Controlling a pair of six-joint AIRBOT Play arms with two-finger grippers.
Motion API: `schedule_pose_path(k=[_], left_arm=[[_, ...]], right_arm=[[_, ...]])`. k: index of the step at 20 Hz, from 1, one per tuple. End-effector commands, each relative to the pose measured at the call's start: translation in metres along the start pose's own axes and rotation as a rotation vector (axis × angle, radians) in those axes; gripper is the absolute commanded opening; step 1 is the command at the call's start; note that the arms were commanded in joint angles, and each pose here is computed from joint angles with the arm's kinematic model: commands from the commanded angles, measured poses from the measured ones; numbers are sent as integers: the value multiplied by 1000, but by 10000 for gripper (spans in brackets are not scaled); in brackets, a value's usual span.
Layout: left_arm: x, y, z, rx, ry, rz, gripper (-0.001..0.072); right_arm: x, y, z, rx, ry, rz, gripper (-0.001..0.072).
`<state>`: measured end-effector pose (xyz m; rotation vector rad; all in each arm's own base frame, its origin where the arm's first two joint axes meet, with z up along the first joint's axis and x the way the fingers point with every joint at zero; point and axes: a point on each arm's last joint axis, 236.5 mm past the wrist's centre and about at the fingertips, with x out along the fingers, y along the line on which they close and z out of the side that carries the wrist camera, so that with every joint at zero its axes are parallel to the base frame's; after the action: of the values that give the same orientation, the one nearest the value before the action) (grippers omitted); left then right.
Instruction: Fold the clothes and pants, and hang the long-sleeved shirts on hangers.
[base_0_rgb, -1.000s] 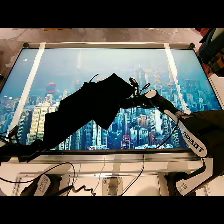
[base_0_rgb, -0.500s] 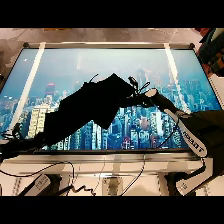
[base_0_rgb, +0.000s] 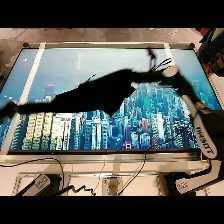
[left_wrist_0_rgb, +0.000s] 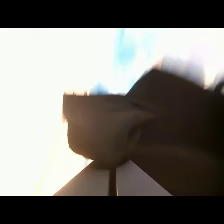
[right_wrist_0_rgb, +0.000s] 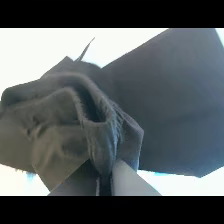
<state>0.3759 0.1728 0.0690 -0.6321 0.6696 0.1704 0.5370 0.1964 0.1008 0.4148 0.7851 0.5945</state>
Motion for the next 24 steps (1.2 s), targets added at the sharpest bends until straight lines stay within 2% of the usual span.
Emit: schedule_pose_path(k=[1,3,6,8,11,15,21,24], left_arm=[[-49,-39,107,78,-268,-19,11],[-72,-55,137,144,-336,-12,10],[-86,-63,151,184,-371,-3,10],[-80,-57,140,209,-319,20,10],[-63,-27,102,302,-159,133,10],[-39,29,25,326,99,246,11],[-38,115,-85,399,455,441,12],[-47,140,-113,443,562,506,12]], right_arm=[[-94,-32,80,44,-205,-138,24],[-157,-53,100,47,-277,-247,24],[-237,-80,96,64,-299,-439,24],[-274,-101,64,79,-197,-594,24],[-309,-120,4,107,20,-776,23],[-307,-115,-66,172,132,-773,24],[-271,-120,-245,372,354,-723,24],[-259,-106,-305,436,421,-667,24]])
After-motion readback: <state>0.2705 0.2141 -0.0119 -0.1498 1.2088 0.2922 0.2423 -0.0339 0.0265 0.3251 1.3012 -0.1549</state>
